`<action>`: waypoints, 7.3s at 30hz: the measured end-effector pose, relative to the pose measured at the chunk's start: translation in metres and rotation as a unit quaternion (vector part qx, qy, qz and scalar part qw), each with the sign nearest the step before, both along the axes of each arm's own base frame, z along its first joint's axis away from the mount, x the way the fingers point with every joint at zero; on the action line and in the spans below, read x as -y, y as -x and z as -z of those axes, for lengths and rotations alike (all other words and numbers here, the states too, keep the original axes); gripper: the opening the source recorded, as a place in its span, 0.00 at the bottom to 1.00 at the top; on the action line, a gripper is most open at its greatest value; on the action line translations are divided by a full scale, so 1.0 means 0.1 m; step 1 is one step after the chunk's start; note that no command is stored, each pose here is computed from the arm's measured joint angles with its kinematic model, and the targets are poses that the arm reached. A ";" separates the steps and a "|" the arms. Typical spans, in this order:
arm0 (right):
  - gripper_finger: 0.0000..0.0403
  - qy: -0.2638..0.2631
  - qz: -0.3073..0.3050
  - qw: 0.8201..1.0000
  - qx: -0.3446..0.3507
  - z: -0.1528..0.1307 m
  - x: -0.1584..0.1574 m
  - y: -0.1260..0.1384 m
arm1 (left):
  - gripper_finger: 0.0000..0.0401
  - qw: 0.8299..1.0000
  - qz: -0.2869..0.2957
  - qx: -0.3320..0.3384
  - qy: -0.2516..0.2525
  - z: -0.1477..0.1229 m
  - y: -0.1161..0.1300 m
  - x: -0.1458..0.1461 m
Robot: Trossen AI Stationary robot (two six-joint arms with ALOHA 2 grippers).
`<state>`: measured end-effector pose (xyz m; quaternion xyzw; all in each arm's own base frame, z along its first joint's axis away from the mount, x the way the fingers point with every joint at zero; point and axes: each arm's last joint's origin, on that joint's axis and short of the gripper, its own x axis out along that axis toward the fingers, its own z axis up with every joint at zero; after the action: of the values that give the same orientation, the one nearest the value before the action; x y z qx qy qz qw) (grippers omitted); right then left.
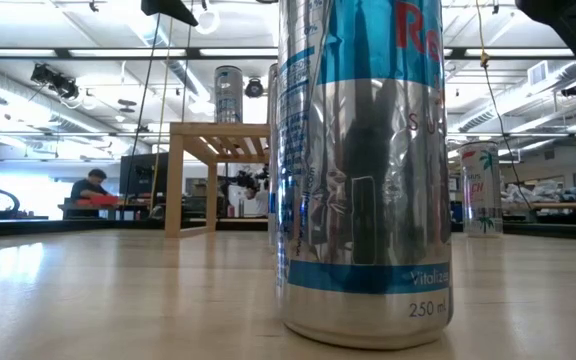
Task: Place canned beverage on shelf
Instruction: Put the blue soda can on the shelf aligned with the other blue soda can, then put the pink-white soda can on the shelf aligned with the other pink-white soda can
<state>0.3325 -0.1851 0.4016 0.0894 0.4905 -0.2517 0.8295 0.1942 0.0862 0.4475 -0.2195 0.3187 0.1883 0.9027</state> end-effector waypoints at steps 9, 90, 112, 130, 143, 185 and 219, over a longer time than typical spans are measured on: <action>0.80 0.006 -0.003 1.000 0.006 0.00 0.01 -0.02 | 0.98 1.000 0.000 0.000 0.000 0.00 0.00 0.00; 0.81 0.072 -0.216 0.965 0.129 -0.86 -3.12 0.93 | 0.98 1.000 0.009 -0.002 -0.010 0.00 0.00 0.00; 0.76 0.098 -0.248 0.940 0.214 -1.18 -2.79 1.88 | 0.98 1.000 0.005 -0.001 -0.006 0.00 0.00 0.00; 0.76 0.035 -0.159 0.955 0.249 -0.33 -2.31 2.46 | 0.98 1.000 0.005 0.000 -0.006 0.00 0.00 0.00; 0.76 -0.070 -0.170 0.965 0.186 0.59 -2.61 2.18 | 0.98 1.000 0.005 0.001 -0.007 0.00 0.00 0.00; 0.76 -0.208 -0.287 0.915 0.192 1.31 -3.17 2.24 | 0.98 1.000 -0.012 0.022 0.005 -0.03 -0.02 -0.01; 0.75 -0.304 -0.243 0.918 0.071 1.69 -3.63 2.06 | 0.98 0.999 -0.020 0.025 0.015 -0.03 -0.02 -0.01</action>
<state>0.1264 0.1781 0.2324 0.2327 0.4894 0.1259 0.8309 0.1964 0.0872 0.4506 -0.2441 0.2943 0.1965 0.9029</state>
